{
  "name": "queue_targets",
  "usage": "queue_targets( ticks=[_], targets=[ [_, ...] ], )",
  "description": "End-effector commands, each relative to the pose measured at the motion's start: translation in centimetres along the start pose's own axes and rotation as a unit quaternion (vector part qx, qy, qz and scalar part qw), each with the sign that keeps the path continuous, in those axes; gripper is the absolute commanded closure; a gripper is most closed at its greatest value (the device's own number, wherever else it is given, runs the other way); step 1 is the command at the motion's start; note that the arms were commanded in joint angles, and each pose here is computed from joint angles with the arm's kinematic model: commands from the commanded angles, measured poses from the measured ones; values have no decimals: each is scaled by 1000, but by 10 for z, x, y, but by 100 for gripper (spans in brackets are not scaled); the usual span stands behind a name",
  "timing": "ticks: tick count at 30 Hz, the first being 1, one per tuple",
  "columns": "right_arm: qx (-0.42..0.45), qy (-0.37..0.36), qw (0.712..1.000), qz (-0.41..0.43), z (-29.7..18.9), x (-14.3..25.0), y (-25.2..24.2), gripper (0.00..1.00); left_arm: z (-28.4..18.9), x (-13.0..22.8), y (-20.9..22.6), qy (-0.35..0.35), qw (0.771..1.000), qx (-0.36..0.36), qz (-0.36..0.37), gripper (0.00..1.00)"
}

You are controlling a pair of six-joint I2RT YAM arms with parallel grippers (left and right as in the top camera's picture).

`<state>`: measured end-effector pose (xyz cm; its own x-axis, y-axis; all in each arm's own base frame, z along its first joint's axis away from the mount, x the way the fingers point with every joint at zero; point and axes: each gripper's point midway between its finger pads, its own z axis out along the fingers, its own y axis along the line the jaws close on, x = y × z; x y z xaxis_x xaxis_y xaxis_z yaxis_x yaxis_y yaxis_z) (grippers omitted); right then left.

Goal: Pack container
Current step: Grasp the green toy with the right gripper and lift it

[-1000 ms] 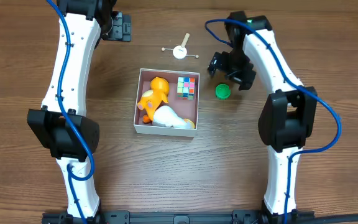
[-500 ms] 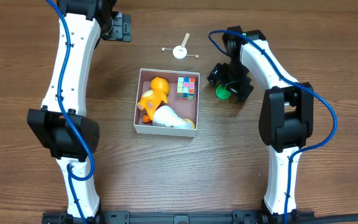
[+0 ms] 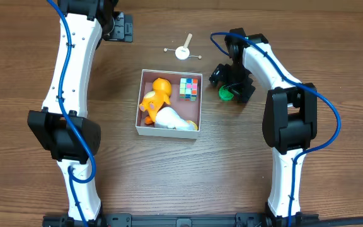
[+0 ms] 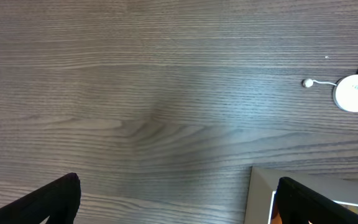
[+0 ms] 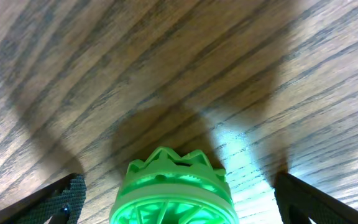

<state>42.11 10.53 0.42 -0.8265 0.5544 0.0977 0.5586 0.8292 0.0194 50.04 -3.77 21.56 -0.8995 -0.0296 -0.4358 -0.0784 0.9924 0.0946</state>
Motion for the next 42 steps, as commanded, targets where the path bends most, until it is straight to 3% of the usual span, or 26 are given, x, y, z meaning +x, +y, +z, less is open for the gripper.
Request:
queue_targets(
  ticks=[1,8,20,31,38,42],
  targets=[
    [-4,-6,1000,-3,-3,-1,2,0,-1,-5,4,-9,1000,-7,0,0],
    [2,-13,1000,-3,-3,-3,0,0,-1,-6,4,-9,1000,-7,0,0],
    [1,-14,1000,0,-3,-4,0,38,-1,-5,4,-9,1000,-7,0,0],
    [2,-13,1000,-1,-8,-4,0,53,-1,-5,4,-9,1000,-7,0,0],
    [-15,-76,997,-1,-77,-32,12,54,-1,-6,4,-9,1000,-7,0,0],
    [-28,-92,995,-40,-134,-23,18,54,-1,-6,4,-9,1000,-7,0,0]
  ],
)
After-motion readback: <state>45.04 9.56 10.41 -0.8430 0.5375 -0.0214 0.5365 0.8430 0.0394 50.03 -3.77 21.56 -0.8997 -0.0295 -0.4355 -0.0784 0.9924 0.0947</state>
